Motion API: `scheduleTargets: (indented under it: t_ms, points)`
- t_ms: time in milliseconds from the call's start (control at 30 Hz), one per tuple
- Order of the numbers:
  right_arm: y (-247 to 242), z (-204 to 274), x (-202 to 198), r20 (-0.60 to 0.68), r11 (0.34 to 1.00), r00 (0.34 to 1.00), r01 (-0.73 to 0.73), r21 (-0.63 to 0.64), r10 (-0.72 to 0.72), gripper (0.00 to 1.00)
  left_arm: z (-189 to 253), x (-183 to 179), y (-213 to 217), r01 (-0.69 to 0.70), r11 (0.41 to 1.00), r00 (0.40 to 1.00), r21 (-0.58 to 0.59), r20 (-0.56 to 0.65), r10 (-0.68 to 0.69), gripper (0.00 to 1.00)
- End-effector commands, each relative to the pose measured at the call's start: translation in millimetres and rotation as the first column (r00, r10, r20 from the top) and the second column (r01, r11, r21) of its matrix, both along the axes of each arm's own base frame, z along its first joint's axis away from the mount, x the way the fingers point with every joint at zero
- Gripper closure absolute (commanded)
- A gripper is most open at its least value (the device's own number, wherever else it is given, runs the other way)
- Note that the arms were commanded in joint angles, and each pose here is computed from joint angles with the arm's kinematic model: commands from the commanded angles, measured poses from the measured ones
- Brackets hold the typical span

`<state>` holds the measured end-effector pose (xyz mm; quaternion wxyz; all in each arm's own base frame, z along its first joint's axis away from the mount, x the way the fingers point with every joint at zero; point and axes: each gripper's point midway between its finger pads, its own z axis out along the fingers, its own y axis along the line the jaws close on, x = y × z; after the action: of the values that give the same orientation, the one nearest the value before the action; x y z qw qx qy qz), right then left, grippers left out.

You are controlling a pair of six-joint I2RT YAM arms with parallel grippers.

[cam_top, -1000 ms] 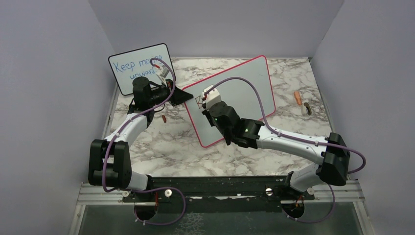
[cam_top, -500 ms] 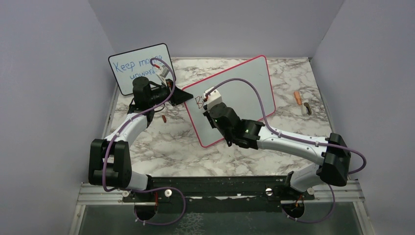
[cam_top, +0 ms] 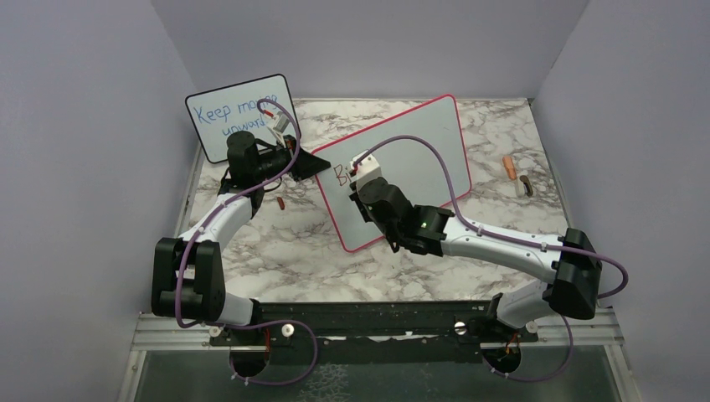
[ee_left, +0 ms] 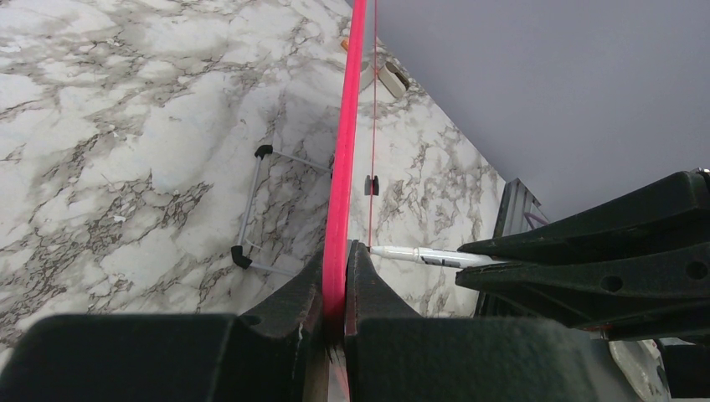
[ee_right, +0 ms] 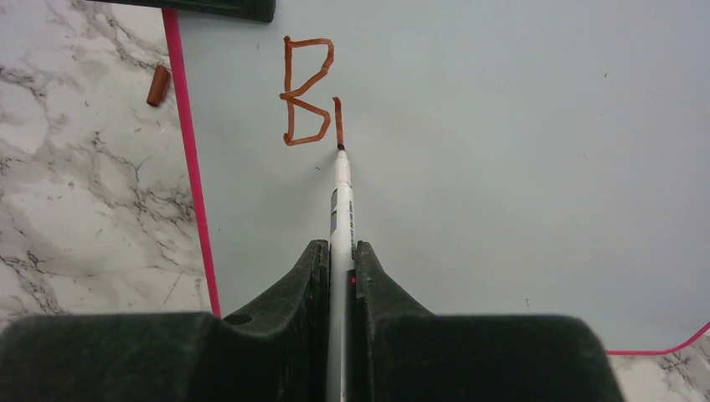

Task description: Write a sentence on the whiteboard

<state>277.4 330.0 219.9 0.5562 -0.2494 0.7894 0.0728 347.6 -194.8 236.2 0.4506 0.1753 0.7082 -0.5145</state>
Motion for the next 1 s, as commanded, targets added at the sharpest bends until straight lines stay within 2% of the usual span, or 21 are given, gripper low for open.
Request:
scheduleTargets:
  t_ms: [0,967]
  points:
    - [-3.2,-10.9,-2.3,-0.029,1.0,1.0,-0.007,-0.014,0.006,0.99,-26.2,0.1,-2.1,0.007,0.999,0.999,0.048,-0.039,-0.006,1.0]
    - [3.0,13.5,21.5,0.077,0.999,0.996,0.035,0.031,-0.038,0.99,-26.3,-0.1,-2.5,0.011,0.999,0.999,0.047,-0.041,-0.009,1.0]
